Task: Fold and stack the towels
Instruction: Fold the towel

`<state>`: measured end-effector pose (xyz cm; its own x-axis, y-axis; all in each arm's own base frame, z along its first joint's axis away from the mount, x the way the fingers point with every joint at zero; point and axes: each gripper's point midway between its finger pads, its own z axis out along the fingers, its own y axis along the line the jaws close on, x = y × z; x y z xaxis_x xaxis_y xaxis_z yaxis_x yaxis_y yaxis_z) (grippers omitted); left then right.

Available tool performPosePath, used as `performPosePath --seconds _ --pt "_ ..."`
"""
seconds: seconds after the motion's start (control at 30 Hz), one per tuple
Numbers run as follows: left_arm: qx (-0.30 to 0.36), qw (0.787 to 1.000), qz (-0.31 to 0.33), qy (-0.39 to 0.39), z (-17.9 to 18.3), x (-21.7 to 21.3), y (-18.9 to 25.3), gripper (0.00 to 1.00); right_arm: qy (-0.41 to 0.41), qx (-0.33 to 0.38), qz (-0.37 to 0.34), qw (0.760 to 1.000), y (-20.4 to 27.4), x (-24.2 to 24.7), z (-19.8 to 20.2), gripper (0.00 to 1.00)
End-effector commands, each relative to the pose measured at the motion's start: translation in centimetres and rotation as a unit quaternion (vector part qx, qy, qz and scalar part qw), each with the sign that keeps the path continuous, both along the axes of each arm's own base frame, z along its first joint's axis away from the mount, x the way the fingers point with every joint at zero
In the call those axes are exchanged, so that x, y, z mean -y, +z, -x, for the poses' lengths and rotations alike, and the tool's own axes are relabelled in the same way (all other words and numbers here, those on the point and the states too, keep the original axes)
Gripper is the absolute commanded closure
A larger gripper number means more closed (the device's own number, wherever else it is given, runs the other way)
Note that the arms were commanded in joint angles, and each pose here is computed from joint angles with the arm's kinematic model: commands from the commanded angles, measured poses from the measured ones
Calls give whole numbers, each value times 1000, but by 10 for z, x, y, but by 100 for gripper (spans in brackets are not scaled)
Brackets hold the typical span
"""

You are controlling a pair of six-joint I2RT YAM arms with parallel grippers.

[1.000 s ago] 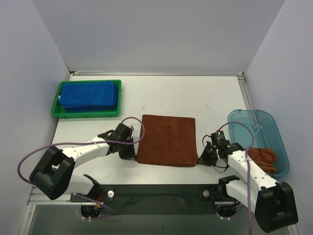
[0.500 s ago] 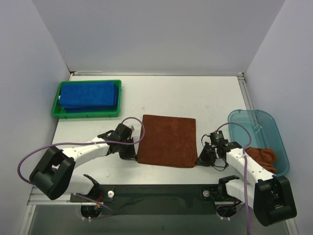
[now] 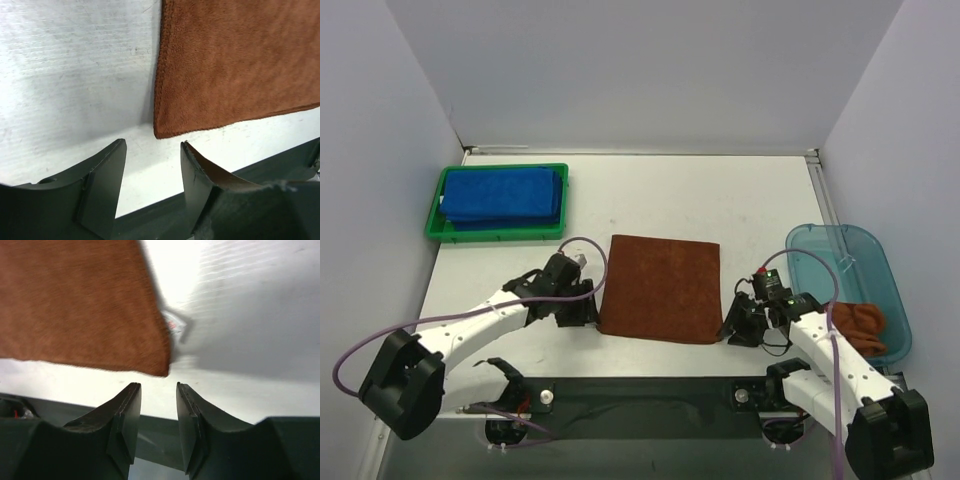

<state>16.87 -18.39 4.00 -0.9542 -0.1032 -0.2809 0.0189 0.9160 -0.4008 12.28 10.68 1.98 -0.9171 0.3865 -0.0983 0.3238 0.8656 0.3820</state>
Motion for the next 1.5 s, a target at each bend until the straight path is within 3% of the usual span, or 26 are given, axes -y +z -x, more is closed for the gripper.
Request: performPosePath --seconds 0.0,0.13,0.23,0.43,0.7,0.83,0.97,1.1,1.13,1.17,1.2,1.23,1.27,1.3,1.37,1.4,1.47 --pt "52 999 13 4 -15 3 39 42 19 31 -2 999 30 -5 -4 66" --pt "85 995 43 0 -31 20 73 43 16 84 -7 996 61 -18 -29 76" --pt "87 995 50 -15 -38 38 78 47 15 88 -10 996 57 -26 -41 79" --pt "50 997 58 -30 -33 65 39 51 -4 38 -23 999 10 -34 -38 80" --pt "-16 999 47 10 7 41 -20 52 -31 -30 -1 999 -29 -13 -10 80" --pt "-24 998 47 25 21 28 -26 52 -34 -9 3 999 -20 -4 -20 79" --pt "16 998 58 27 11 28 0 51 -15 38 0 999 6 -8 -44 78" --pt "89 993 64 30 -22 35 40 41 -2 145 -16 989 52 -18 -94 73" --pt "128 988 77 37 -42 42 63 30 -1 167 -20 986 61 -22 -107 71" --pt "141 987 72 30 -52 45 65 29 -6 196 -30 980 76 -26 -124 68" --pt "159 983 78 43 -71 43 73 29 -6 239 -46 970 93 -34 -145 58" --pt "190 974 114 42 -94 56 97 28 -5 248 -52 967 95 -39 -158 55" --pt "187 975 118 37 -109 62 91 28 -7 272 -61 960 109 -44 -175 53" --pt "191 971 136 43 -127 64 97 28 -10 315 -74 946 124 -51 -198 51" --pt "224 959 169 42 -171 85 110 27 -12 316 -86 945 116 -61 -224 50" --pt "226 956 182 35 -183 92 112 27 -9 349 -107 931 135 -71 -246 50" --pt "240 949 203 28 -218 112 116 32 2 343 -118 932 122 -84 -269 49"
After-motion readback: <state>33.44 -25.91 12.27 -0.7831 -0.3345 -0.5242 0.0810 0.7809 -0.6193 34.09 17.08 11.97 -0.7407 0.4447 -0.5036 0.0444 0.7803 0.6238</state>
